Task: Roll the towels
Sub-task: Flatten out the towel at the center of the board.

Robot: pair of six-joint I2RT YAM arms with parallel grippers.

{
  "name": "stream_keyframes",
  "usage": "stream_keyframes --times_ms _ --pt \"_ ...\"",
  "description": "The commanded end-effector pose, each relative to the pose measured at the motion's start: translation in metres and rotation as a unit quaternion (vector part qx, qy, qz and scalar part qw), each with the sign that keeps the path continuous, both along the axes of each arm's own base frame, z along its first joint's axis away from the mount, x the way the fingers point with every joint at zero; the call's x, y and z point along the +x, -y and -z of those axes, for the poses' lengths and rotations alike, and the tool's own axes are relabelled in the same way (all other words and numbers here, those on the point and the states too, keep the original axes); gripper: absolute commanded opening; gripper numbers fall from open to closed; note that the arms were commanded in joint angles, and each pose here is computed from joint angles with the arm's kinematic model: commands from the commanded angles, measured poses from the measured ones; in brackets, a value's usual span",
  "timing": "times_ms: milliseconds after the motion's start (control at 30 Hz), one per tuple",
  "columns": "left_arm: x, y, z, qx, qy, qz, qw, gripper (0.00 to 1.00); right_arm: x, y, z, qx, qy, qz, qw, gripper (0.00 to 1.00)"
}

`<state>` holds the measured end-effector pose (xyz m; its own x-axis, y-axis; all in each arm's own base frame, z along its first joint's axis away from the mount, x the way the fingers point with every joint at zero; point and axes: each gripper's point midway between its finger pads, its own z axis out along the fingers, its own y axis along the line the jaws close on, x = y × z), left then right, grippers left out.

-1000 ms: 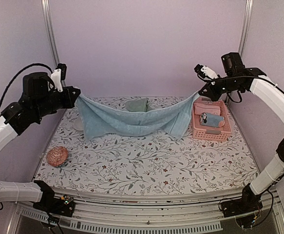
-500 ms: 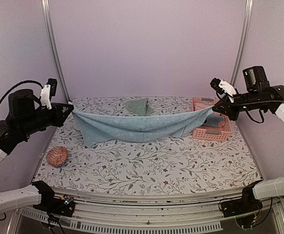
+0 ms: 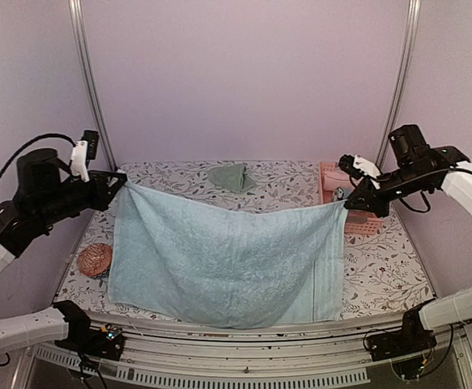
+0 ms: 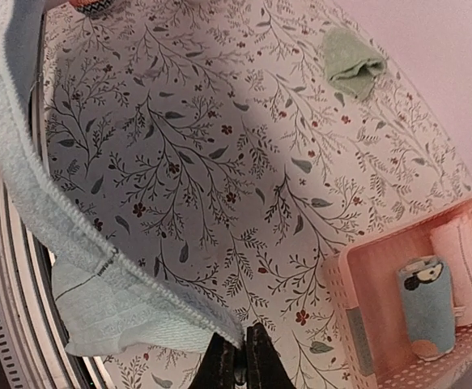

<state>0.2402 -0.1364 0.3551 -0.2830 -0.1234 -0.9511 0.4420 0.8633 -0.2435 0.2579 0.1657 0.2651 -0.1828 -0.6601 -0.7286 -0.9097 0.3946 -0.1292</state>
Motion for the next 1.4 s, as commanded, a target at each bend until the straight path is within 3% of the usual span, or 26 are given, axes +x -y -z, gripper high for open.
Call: stream_keyframes --times_ms 0,67,133,167,233,267,400,533,667,900,1067,1367 --pt "0.059 -0.003 0.122 0.083 -0.175 -0.095 0.976 0.0 0.055 0.008 0.098 -0.078 -0.105 0.057 0.99 0.04" --pt "0.081 0.0 0.157 0.116 -0.215 -0.109 0.964 0.0 0.078 0.008 0.135 -0.097 -0.147 0.084 0.981 0.03" --pt "0.105 0.002 0.185 0.147 -0.238 -0.119 0.953 0.0 0.112 0.008 0.155 -0.107 -0.147 0.119 0.976 0.05" --pt "0.118 0.002 0.204 0.168 -0.262 -0.123 0.942 0.0 0.127 0.007 0.158 -0.109 -0.139 0.134 0.975 0.09" --pt "0.132 0.002 0.216 0.195 -0.293 -0.129 0.927 0.14 0.149 0.006 0.156 -0.106 -0.134 0.161 0.972 0.35" --pt "0.137 0.002 0.217 0.203 -0.303 -0.137 0.921 0.2 0.155 0.005 0.15 -0.101 -0.131 0.171 0.971 0.39" --pt "0.137 0.008 0.197 0.181 -0.289 -0.137 0.93 0.39 0.149 0.007 0.12 -0.086 -0.111 0.179 0.974 0.41" --pt "0.117 0.014 0.189 0.148 -0.282 -0.114 0.941 0.42 0.12 0.022 0.119 -0.108 -0.106 0.182 0.972 0.43" --pt "0.093 0.023 0.195 0.133 -0.289 -0.076 0.945 0.42 0.085 0.032 0.134 -0.122 -0.12 0.175 0.97 0.42" --pt "0.06 0.041 0.21 0.109 -0.309 0.003 0.945 0.34 0.055 0.063 0.172 -0.193 -0.152 0.2 0.948 0.25" --pt "0.052 0.046 0.231 0.117 -0.344 0.021 0.932 0.25 0.084 0.112 0.193 -0.257 -0.141 0.274 0.916 0.15" --pt "0.047 0.049 0.252 0.122 -0.372 0.023 0.92 0.24 0.173 0.158 0.187 -0.268 -0.082 0.37 0.886 0.14"
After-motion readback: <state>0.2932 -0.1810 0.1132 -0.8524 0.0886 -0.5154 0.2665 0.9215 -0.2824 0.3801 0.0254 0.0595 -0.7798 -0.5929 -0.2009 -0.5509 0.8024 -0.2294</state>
